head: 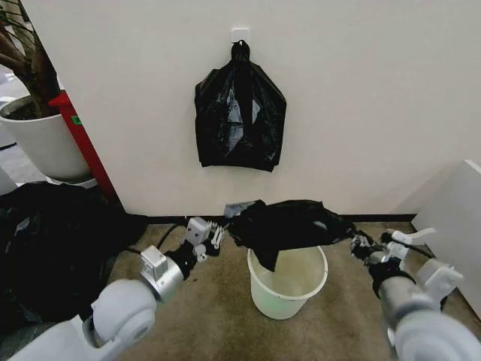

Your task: Place the garbage bag over the trash bin.

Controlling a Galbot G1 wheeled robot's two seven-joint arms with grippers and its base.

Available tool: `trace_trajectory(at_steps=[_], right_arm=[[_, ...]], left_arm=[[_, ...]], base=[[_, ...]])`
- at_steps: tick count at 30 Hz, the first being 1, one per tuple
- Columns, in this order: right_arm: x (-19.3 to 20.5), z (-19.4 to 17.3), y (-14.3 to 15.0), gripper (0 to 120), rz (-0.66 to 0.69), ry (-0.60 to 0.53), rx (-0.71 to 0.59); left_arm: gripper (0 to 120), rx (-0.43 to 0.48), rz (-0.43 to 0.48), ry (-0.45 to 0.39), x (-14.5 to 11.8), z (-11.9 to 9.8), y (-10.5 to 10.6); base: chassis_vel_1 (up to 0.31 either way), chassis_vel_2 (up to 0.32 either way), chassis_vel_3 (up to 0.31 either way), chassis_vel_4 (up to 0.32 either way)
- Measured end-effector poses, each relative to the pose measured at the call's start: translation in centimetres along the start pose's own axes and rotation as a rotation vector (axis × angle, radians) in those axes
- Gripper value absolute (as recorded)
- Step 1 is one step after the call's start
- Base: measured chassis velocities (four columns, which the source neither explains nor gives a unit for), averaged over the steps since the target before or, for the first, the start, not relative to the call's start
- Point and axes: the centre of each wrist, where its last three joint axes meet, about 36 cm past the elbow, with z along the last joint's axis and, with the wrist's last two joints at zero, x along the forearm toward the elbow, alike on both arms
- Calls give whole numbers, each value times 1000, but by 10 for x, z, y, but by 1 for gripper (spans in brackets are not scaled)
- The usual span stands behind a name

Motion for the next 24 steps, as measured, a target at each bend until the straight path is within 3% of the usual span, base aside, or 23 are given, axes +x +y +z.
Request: trace_trajectory(at_steps=[5,9,11,14,18,24], right_arm=[[11,22,-15,52,-76,15,207],[10,20,-17,62,-65,21,233],[6,20,-28,73,-52,48,296],[3,22,-42,80,-67,50,365],[12,17,-76,97,-251,-8,499],[11,12,-98,100,-365,-101,541]], left_arm=[[0,14,-1,6,-11,0,5],[0,28,1,12,-15,2,4],[0,47,-4,13,-20,2,3],[0,64,-15,10,-25,-1,5],[0,133,-56,9,-36,-9,8],[0,162,-83,5,-43,-16,12]], base=[[0,0,0,0],[0,0,0,0],[0,0,0,0],[0,0,0,0],[0,0,0,0],[0,0,0,0]])
